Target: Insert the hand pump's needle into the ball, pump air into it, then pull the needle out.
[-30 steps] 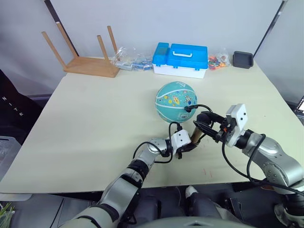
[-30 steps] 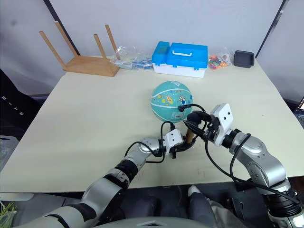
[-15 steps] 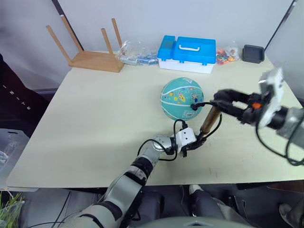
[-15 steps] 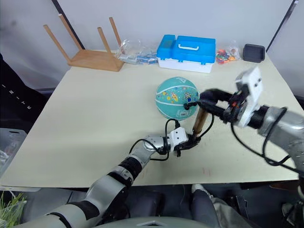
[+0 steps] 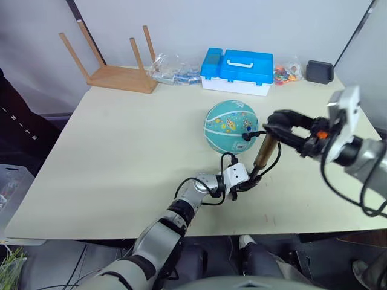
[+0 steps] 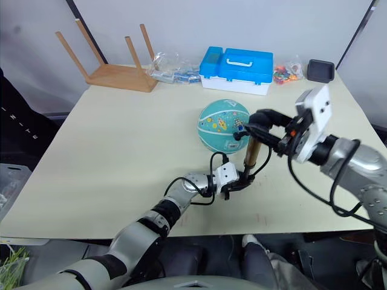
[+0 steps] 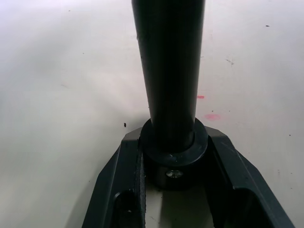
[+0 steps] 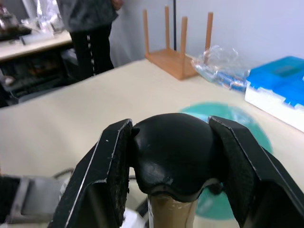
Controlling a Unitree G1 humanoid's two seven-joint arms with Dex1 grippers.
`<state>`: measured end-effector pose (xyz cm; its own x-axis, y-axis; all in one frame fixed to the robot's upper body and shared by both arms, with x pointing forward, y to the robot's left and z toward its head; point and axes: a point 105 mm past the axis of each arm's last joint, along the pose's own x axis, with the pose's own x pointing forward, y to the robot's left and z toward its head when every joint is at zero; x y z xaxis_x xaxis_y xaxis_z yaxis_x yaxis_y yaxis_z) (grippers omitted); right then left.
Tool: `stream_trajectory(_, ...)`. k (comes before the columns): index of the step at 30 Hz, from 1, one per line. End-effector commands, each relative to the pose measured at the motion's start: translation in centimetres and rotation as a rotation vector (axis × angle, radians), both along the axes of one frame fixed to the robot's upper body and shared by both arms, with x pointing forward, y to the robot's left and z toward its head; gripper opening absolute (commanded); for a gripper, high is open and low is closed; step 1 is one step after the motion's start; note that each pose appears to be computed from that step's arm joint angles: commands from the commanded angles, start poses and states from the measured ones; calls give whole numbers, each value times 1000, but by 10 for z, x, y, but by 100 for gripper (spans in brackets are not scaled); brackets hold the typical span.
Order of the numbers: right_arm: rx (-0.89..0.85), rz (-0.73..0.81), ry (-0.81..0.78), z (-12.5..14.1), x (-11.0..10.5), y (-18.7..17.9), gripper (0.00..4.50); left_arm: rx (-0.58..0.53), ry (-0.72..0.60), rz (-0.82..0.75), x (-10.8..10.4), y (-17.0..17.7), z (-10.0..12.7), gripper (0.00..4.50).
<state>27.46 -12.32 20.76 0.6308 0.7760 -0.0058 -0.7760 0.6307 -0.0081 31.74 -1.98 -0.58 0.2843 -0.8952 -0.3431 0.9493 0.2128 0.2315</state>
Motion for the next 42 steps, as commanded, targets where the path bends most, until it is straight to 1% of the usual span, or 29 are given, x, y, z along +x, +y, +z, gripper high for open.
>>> stream_trajectory(1, -122, -25, 245, -101, 6, 0, 205, 144, 141, 41, -19, 32, -49, 109)
stream_trajectory(3, -122, -49, 299, -129, 7, 0, 205, 144, 142, 44, -21, 34, -50, 109)
stream_trajectory(5, -156, -40, 301, -143, 6, 2, 205, 143, 141, 49, -21, 35, -51, 109)
stream_trajectory(6, -163, -34, 292, -144, 5, 3, 205, 142, 141, 51, -21, 35, -51, 109)
stream_trajectory(8, -144, -24, 257, -133, 7, 5, 205, 142, 140, 56, -21, 37, -51, 109)
stream_trajectory(12, -116, -13, 114, -83, 13, 2, 205, 146, 141, 64, -20, 40, -52, 109)
stream_trajectory(13, -107, -12, 93, -74, 14, 1, 205, 147, 142, 64, -20, 40, -52, 109)
stream_trajectory(14, -101, -4, 56, -59, 13, 0, 205, 146, 142, 65, -19, 39, -51, 109)
stream_trajectory(15, -85, 0, 5, -37, 13, -2, 205, 146, 142, 64, -19, 38, -50, 109)
stream_trajectory(17, -60, 7, -69, -2, 10, -5, 205, 145, 143, 63, -18, 37, -50, 109)
stream_trajectory(22, -23, 18, -164, 62, -2, -16, 205, 147, 147, 55, -18, 34, -50, 109)
stream_trajectory(25, 6, 25, -198, 90, -11, -20, 205, 147, 148, 51, -19, 33, -50, 109)
stream_trajectory(27, 60, 40, -220, 109, -17, -22, 205, 147, 150, 49, -19, 33, -50, 109)
stream_trajectory(29, 93, 47, -223, 117, -20, -23, 205, 148, 151, 47, -20, 32, -51, 109)
stream_trajectory(30, 99, 45, -215, 116, -19, -22, 205, 148, 152, 46, -21, 31, -52, 109)
stream_trajectory(31, 87, 39, -194, 109, -17, -20, 205, 148, 153, 44, -21, 31, -52, 109)
stream_trajectory(34, 57, 41, -117, 77, -8, -10, 205, 146, 154, 41, -23, 30, -53, 109)
stream_trajectory(37, 44, 30, 0, 25, 5, -3, 205, 144, 154, 36, -25, 30, -53, 109)
stream_trajectory(39, 8, 12, 75, -21, 13, 2, 205, 144, 153, 39, -25, 32, -54, 109)
stream_trajectory(40, 1, 9, 104, -39, 14, 4, 205, 144, 152, 41, -25, 33, -54, 109)
stream_trajectory(42, 4, -3, 147, -66, 15, 5, 205, 142, 151, 52, -24, 35, -54, 109)
